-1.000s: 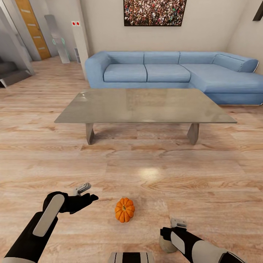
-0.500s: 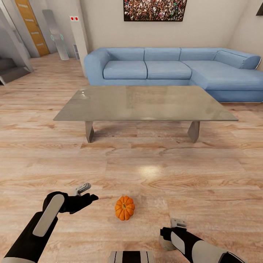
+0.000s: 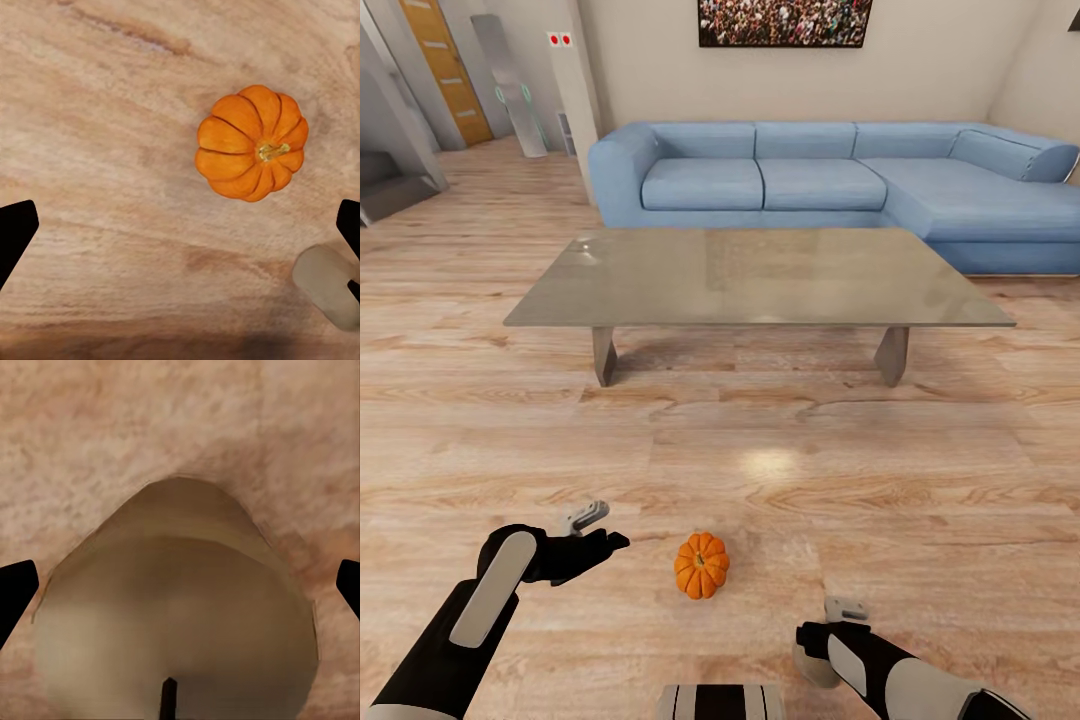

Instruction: Place each of the two pumpkins and all three candles from the living room inside a cabinet in the living room (use any cabinet), then make sure every cabinet is closed, and position the cauldron so it is next to a table in the living room.

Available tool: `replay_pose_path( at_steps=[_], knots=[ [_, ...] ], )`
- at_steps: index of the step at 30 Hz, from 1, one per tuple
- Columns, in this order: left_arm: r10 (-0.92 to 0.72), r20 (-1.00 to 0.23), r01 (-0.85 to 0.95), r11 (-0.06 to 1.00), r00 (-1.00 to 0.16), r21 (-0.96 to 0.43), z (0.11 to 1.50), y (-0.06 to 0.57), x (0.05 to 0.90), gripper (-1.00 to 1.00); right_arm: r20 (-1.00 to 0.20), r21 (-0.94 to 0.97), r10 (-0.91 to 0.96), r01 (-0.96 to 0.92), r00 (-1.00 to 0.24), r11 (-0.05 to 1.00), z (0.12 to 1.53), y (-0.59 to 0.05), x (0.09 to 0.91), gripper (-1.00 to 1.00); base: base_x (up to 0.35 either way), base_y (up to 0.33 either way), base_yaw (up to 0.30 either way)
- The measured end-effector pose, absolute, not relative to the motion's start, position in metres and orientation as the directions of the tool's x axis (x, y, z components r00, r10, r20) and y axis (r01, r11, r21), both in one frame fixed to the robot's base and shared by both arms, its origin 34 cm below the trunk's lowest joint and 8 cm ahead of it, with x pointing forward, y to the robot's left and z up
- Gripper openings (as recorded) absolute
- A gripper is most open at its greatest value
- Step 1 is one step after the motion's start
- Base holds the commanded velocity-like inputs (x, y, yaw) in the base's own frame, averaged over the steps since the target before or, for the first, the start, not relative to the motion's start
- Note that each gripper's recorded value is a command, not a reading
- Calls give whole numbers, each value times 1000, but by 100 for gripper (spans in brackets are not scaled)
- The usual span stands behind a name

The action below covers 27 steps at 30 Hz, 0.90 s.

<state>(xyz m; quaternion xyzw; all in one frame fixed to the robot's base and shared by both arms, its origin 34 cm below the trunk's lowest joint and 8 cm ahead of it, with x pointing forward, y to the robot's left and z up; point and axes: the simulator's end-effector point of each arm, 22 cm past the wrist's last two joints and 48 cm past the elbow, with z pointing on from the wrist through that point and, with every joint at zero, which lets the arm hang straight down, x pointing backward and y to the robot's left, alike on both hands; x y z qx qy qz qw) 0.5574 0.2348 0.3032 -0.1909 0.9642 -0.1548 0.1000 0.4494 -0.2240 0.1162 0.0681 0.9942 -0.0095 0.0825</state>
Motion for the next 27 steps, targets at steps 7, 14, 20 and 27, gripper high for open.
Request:
replay_pose_path(
  at_steps=[7, 14, 20, 27],
  knots=[
    [-399, -134, -337, 879, -907, -337, 303, 235, 557, 100, -165, -7, 135, 138, -977, 990, 116, -224, 449, 100, 0, 0, 0],
    [-399, -134, -337, 879, -907, -337, 303, 235, 557, 100, -163, -7, 135, 138, -977, 990, 116, -224, 449, 100, 0, 0, 0],
    [-399, -134, -337, 879, -907, -337, 303, 235, 557, 100, -153, -5, 133, 136, -979, 991, 116, -223, 447, 100, 0, 0, 0],
    [-399, -135, -336, 879, -907, -337, 304, 235, 558, 100, -118, -1, 128, 129, -985, 992, 115, -219, 439, 100, 0, 0, 0]
  ],
)
